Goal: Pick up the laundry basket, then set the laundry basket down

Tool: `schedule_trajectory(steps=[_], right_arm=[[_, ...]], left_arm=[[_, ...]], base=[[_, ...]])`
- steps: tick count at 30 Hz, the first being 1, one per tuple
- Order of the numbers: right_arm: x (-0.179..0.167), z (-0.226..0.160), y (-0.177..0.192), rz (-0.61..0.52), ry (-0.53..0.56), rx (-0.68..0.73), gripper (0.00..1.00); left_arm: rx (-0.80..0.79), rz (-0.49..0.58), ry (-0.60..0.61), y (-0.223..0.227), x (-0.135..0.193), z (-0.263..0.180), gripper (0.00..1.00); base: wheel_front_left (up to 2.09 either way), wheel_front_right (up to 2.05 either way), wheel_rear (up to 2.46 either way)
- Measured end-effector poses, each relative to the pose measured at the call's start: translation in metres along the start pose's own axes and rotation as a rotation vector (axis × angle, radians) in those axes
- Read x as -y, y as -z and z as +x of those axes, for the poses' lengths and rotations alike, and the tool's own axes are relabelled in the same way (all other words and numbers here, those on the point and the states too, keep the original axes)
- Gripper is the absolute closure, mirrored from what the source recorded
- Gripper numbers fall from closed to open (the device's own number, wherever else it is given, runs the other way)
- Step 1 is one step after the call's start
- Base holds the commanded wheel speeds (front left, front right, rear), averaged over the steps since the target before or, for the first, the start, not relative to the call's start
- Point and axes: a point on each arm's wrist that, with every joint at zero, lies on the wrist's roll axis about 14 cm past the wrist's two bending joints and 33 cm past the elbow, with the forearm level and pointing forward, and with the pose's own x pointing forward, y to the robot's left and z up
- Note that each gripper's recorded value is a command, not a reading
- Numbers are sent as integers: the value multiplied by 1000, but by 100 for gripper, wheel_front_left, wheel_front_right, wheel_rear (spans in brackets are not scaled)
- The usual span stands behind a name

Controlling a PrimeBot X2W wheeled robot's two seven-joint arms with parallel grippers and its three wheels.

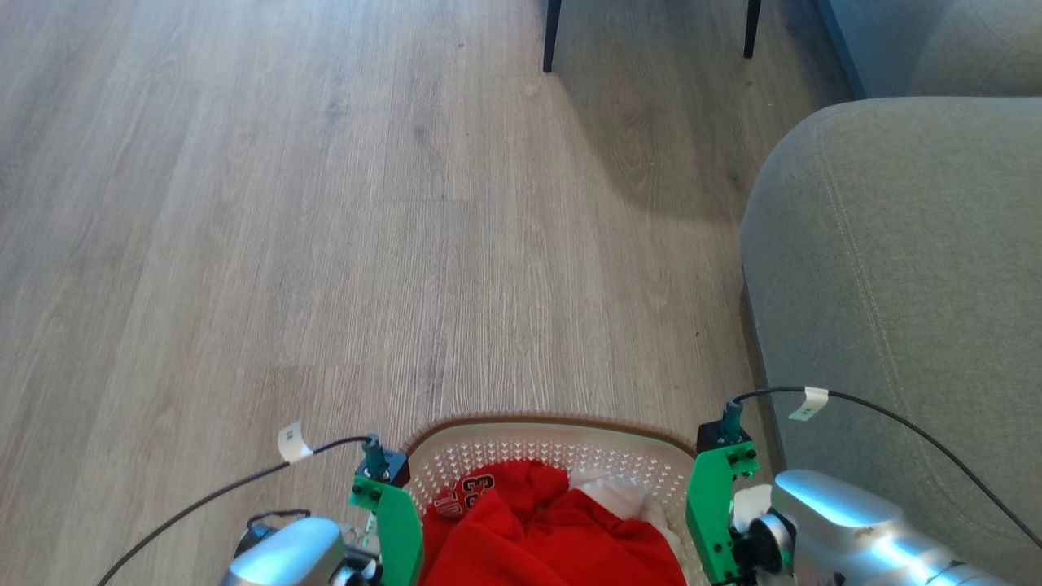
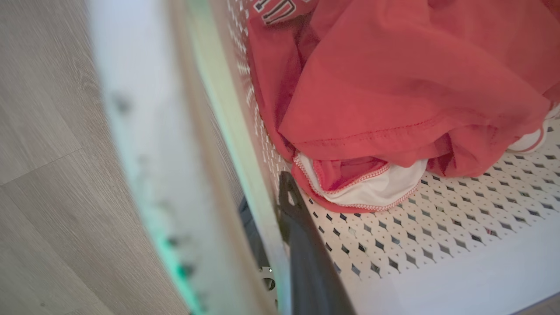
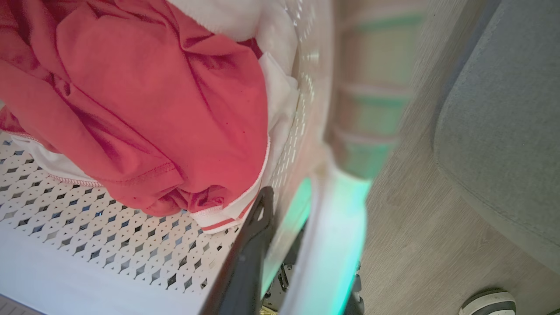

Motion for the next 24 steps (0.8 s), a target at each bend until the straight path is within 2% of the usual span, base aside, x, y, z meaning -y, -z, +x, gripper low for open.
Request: schedule_trajectory(steps=[17,24], right_arm=[[5,9,1,6,-13,-11,100],[20,20,-16,-4,-23,29,100]], left_arm=[[-27,-15,14,3,0,9,100],[-17,-22,14,-13,-7,24,100]], base=[[0,0,0],[0,0,0]])
